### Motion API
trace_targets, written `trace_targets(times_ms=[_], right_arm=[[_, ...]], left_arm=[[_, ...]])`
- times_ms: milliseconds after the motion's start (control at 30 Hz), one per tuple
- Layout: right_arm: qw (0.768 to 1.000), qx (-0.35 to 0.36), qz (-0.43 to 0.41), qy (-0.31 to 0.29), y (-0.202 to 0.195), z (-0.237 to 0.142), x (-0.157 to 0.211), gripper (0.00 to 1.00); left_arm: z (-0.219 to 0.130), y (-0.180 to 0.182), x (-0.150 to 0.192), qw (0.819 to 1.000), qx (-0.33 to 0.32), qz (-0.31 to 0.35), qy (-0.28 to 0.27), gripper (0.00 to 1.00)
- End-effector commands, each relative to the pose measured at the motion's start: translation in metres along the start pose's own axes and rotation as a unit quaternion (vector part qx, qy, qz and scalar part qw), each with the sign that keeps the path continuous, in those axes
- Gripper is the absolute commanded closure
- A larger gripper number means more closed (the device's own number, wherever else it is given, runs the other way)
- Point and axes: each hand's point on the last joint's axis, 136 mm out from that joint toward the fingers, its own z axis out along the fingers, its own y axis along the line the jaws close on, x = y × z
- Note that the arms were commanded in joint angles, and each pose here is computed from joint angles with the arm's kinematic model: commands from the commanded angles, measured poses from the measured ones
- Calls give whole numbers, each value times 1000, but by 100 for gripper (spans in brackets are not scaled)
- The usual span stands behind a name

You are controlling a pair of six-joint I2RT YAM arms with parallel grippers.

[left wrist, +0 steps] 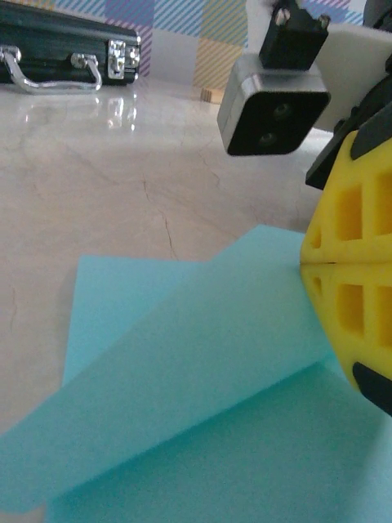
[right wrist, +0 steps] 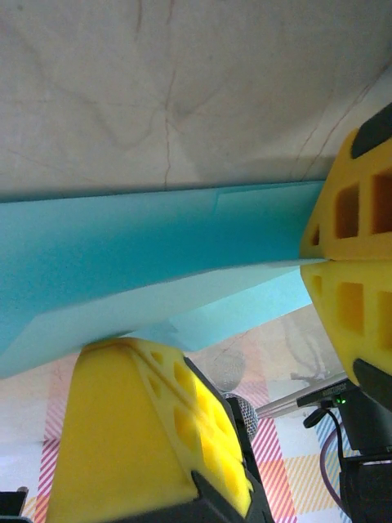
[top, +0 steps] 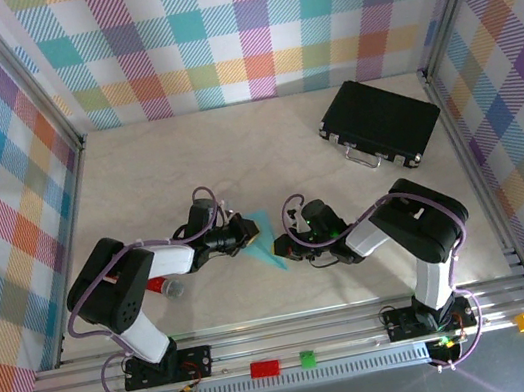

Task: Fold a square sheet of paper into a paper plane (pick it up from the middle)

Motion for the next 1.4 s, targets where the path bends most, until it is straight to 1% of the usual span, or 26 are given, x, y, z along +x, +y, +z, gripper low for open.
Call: trace_targets(times_ms=[0,100,200,333,533,667,800,1367], right_arm=[[998,48,34,29,-33,2,23,100],[998,47,33,31,-32,2,23,99],[998,42,31,32,-29,3,22,97],[998,41,26,35,-26,4,21,94],[998,44,29,34,-28,4,21,100],[998,47,32,31,-30,3,21,100],[997,56,39,28,-35,2,21,100],[996,69,47,29,-40,2,23,100]], left_arm=[[5,-9,5,1000,23,8,14,94],[7,-10,4,1000,23,10,18,95],[10,-4,6,1000,12,7,23,95],[13,-4,5,1000,14,5,24,95],[13,-10,3,999,25,9,22,95],[11,-10,3,999,22,13,21,95],[10,-2,5,1000,1,17,24,95],[17,2,5,999,-3,18,31,94]])
